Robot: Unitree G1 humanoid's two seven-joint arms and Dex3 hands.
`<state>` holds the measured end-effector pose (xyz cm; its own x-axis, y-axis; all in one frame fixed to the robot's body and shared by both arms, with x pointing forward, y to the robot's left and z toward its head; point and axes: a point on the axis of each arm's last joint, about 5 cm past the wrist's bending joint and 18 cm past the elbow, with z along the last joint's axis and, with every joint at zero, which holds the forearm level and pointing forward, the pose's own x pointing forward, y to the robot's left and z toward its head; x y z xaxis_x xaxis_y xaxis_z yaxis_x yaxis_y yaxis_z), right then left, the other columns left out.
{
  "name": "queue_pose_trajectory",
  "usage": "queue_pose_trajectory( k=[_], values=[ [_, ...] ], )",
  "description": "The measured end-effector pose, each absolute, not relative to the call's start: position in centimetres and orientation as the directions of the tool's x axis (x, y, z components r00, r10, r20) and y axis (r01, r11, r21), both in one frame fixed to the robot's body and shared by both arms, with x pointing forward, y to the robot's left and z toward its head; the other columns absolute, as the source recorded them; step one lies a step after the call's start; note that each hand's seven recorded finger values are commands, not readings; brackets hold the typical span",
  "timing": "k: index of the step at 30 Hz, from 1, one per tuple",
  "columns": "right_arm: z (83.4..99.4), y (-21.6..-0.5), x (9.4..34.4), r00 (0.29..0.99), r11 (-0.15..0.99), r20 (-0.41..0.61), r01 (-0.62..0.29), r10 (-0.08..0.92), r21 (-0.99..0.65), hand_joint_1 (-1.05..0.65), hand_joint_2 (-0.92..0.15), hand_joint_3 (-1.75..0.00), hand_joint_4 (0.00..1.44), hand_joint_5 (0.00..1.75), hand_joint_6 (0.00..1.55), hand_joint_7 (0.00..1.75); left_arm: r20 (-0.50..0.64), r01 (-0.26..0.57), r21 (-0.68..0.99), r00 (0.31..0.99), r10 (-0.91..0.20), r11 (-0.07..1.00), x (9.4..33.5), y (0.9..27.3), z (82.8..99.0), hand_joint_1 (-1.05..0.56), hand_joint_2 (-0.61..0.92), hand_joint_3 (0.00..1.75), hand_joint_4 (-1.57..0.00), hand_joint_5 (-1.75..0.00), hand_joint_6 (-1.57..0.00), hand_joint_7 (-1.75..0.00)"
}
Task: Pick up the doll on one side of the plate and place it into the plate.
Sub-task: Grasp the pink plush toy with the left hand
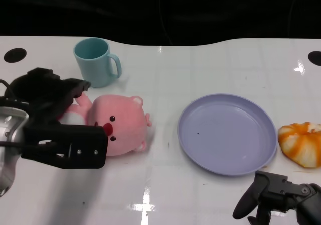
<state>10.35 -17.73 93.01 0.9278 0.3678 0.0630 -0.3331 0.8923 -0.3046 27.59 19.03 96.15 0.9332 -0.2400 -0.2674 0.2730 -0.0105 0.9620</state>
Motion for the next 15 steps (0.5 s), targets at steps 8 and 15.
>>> queue_pose_trajectory(
  k=[8,15],
  values=[
    [93.2,-17.7,10.1,0.928,0.892,0.066,-0.331,0.367,-0.307,-0.13,-0.55,-1.07,0.67,1.66,0.61,1.28,-0.348,0.351,0.936,0.915,-0.207,-0.024,29.4,18.6,94.0,-0.72,0.91,0.0,-0.06,-0.32,-0.28,0.0],
    [93.3,-17.6,9.9,0.928,0.892,0.069,-0.33,0.367,-0.308,-0.14,-0.54,-1.08,0.68,1.66,0.61,1.28,-0.412,0.408,0.911,0.893,-0.18,-0.06,30.9,17.7,92.3,-0.69,0.9,0.0,-0.14,-0.18,-0.28,-0.01]
  ],
)
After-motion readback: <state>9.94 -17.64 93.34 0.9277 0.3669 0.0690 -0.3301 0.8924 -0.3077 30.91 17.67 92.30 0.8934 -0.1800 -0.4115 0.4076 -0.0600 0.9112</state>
